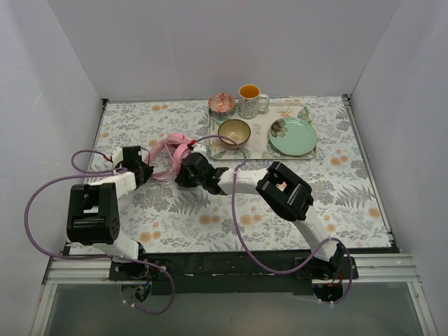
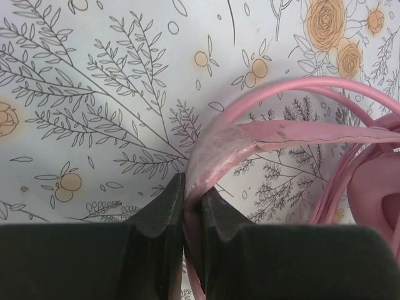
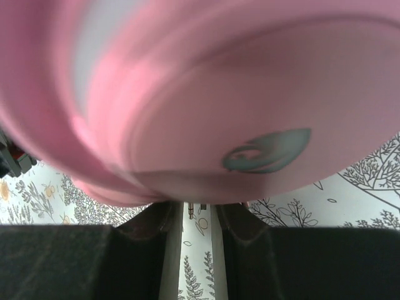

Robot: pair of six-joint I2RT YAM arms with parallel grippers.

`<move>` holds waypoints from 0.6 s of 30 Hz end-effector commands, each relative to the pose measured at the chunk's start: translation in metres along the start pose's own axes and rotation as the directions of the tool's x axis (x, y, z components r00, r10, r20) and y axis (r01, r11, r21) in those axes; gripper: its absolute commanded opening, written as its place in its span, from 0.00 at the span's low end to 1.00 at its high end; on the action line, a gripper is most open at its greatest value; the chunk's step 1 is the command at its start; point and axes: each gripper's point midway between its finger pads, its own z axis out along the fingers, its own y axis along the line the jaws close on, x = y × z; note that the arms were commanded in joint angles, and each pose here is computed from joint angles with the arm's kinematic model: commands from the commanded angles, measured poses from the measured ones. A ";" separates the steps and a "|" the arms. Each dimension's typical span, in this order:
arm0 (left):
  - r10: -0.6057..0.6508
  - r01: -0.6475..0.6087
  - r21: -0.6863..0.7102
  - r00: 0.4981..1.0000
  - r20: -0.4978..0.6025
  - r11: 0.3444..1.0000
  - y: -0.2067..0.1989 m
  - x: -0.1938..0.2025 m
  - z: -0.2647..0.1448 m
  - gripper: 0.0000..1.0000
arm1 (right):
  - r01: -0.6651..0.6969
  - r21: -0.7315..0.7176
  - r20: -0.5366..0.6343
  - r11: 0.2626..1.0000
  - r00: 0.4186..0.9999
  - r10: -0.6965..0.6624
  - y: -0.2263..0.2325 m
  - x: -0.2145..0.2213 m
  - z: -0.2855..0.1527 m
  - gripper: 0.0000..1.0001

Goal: Wrap the headphones

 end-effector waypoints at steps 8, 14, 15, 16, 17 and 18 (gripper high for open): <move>-0.016 0.021 -0.038 0.990 0.138 0.999 -0.001 -0.027 0.010 0.00 | 0.070 -0.020 -0.015 0.997 0.997 -0.071 0.000 -0.003 -0.013 0.13; 0.011 -0.003 -0.062 0.992 0.123 0.998 0.006 -0.022 0.016 0.00 | 0.148 -0.004 -0.067 0.989 0.987 -0.148 -0.005 0.002 -0.027 0.23; 0.015 -0.007 -0.063 0.993 0.119 0.998 0.006 -0.021 0.016 0.00 | 0.159 -0.006 -0.072 0.987 0.985 -0.159 -0.005 0.002 -0.028 0.24; 0.019 -0.012 -0.064 0.993 0.117 0.998 0.006 -0.021 0.017 0.00 | 0.172 -0.011 -0.075 0.985 0.982 -0.172 -0.003 0.001 -0.032 0.24; 0.022 -0.016 -0.057 0.993 0.115 0.998 0.005 -0.020 0.017 0.00 | 0.184 -0.014 -0.084 0.983 0.979 -0.185 -0.003 0.002 -0.034 0.26; 0.022 -0.016 -0.054 0.993 0.113 0.998 0.004 -0.020 0.017 0.01 | 0.197 -0.023 -0.086 0.980 0.976 -0.198 -0.002 0.001 -0.037 0.28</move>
